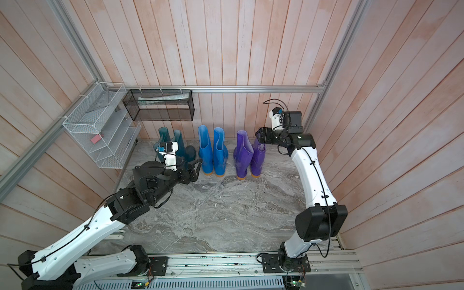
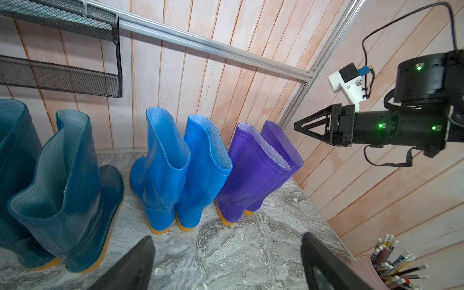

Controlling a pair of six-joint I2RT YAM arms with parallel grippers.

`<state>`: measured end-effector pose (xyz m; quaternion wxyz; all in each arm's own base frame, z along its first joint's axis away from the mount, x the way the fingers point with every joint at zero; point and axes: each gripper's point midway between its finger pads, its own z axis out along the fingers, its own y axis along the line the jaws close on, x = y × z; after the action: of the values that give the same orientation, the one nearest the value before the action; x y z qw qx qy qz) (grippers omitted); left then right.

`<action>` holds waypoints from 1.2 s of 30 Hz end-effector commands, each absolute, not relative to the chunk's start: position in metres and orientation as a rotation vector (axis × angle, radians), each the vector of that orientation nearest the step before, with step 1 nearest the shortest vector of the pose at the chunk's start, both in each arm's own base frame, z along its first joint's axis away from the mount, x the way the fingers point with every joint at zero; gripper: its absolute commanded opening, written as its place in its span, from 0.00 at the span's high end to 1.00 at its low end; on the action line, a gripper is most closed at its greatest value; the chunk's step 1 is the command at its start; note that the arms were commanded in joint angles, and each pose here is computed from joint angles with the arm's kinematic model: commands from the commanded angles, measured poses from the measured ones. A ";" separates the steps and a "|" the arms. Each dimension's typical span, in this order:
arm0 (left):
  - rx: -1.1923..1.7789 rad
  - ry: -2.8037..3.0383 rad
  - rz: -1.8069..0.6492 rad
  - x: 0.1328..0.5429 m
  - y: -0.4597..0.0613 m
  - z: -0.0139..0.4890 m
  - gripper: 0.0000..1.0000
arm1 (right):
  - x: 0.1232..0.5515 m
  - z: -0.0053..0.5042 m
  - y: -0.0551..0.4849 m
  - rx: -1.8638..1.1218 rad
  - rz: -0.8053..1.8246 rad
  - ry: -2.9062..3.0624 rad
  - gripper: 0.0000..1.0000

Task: Match and arrange rain boots in pairs
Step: Pair a pair of rain boots at the center of the board, then reset both arms

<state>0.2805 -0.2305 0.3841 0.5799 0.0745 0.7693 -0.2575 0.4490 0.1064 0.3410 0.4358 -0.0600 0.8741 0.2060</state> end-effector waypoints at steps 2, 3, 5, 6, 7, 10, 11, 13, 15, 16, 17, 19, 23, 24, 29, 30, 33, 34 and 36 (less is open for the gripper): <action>0.178 1.759 -0.587 0.280 -0.228 0.398 0.00 | 0.442 0.348 0.111 -0.169 0.538 2.136 0.21; 0.176 1.761 -0.579 0.280 -0.227 0.398 0.00 | 0.441 0.347 0.111 -0.172 0.541 2.135 0.20; 0.174 1.763 -0.563 0.281 -0.225 0.398 0.00 | 0.438 0.346 0.112 -0.178 0.549 2.129 0.18; 0.173 1.762 -0.557 0.281 -0.224 0.398 0.00 | 0.436 0.345 0.112 -0.179 0.549 2.128 0.17; 0.176 1.762 -0.550 0.281 -0.223 0.398 0.00 | 0.435 0.344 0.112 -0.178 0.552 2.126 0.16; 0.172 1.762 -0.523 0.281 -0.218 0.400 0.00 | 0.429 0.344 0.112 -0.172 0.561 2.109 0.12; 0.176 1.762 -0.512 0.281 -0.217 0.402 0.00 | 0.426 0.345 0.111 -0.166 0.561 2.096 0.11; 0.185 1.756 -0.476 0.282 -0.213 0.409 0.00 | 0.422 0.348 0.109 -0.148 0.562 2.071 0.08; 0.168 1.758 -0.420 0.284 -0.204 0.417 0.00 | 0.418 0.354 0.107 -0.125 0.564 2.045 0.02; 0.162 1.759 -0.392 0.285 -0.200 0.422 0.00 | 0.417 0.356 0.104 -0.107 0.561 2.036 0.02; 0.150 1.759 -0.364 0.287 -0.195 0.428 0.00 | 0.416 0.358 0.101 -0.090 0.554 2.029 0.02; 0.127 1.753 -0.321 0.289 -0.185 0.437 0.00 | 0.414 0.363 0.094 -0.054 0.537 2.017 0.02; 0.096 1.729 -0.263 0.292 -0.163 0.451 0.00 | 0.405 0.374 0.076 0.018 0.468 1.955 0.02; 0.091 1.721 -0.253 0.293 -0.157 0.451 0.00 | 0.402 0.377 0.070 0.033 0.448 1.934 0.02; 0.000 1.688 -0.206 0.299 -0.120 0.438 0.00 | 0.383 0.389 0.035 0.130 0.353 1.814 0.02; -0.002 1.687 -0.210 0.299 -0.117 0.435 0.00 | 0.381 0.389 0.029 0.141 0.336 1.805 0.02; -0.040 1.693 -0.183 0.303 -0.105 0.422 0.00 | 0.380 0.378 0.010 0.185 0.267 1.809 0.02; -0.060 1.699 -0.164 0.306 -0.100 0.417 0.00 | 0.381 0.373 0.004 0.200 0.242 1.811 0.02; -0.112 1.723 -0.115 0.313 -0.089 0.405 0.00 | 0.381 0.362 -0.006 0.229 0.198 1.805 0.02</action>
<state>0.3061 -0.0967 0.4115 0.6476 -0.0315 0.7587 -0.0636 0.3767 0.0114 0.3710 0.5996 0.0757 0.7876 0.1205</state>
